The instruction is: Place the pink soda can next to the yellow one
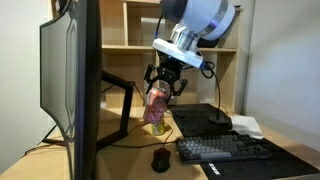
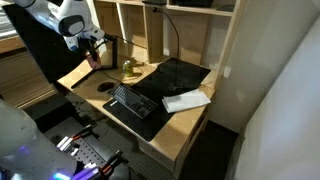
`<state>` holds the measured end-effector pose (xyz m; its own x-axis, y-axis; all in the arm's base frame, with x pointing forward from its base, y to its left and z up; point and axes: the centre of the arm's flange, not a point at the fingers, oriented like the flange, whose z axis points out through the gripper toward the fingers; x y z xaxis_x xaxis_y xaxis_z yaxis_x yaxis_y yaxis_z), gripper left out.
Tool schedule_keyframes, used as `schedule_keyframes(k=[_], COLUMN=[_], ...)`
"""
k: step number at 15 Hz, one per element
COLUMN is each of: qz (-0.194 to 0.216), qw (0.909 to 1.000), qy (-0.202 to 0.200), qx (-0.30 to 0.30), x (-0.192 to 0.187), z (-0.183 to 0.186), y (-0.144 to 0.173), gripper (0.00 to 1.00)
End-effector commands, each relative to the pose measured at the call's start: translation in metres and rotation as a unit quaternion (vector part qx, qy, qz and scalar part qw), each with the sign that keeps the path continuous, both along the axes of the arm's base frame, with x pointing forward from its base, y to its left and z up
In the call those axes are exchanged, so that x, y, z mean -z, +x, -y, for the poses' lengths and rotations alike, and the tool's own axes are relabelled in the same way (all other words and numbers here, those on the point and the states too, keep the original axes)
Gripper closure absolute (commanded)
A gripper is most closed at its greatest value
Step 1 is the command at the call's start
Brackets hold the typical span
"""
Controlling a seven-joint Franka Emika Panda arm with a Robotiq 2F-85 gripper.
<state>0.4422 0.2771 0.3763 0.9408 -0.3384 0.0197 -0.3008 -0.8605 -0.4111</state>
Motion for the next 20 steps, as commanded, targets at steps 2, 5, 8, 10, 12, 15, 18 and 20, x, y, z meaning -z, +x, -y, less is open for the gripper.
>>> schedule_keyframes(k=[2,5,8,10,12,15,18,20], qz=[-0.066,-0.033,0.007,0.033,0.025,0.03,0.034,0.048], qw=[0.9967,0.9975,0.9978,0.9961,0.9968,0.9961,0.9954,0.9952], qy=[-0.039,-0.061,-0.064,-0.07,-0.068,-0.067,-0.069,-0.057], qx=[-0.025,-0.009,0.014,0.041,0.034,0.05,0.058,0.064], x=[0.039,0.066,0.087,0.097,0.091,0.096,0.116,0.125], z=[-0.013,-0.036,-0.059,-0.067,-0.049,-0.053,-0.06,-0.067], y=[0.006,0.023,0.048,0.07,0.05,0.069,0.078,0.087], gripper=[0.48,0.48,0.48,0.48,0.23,0.23,0.48,0.48])
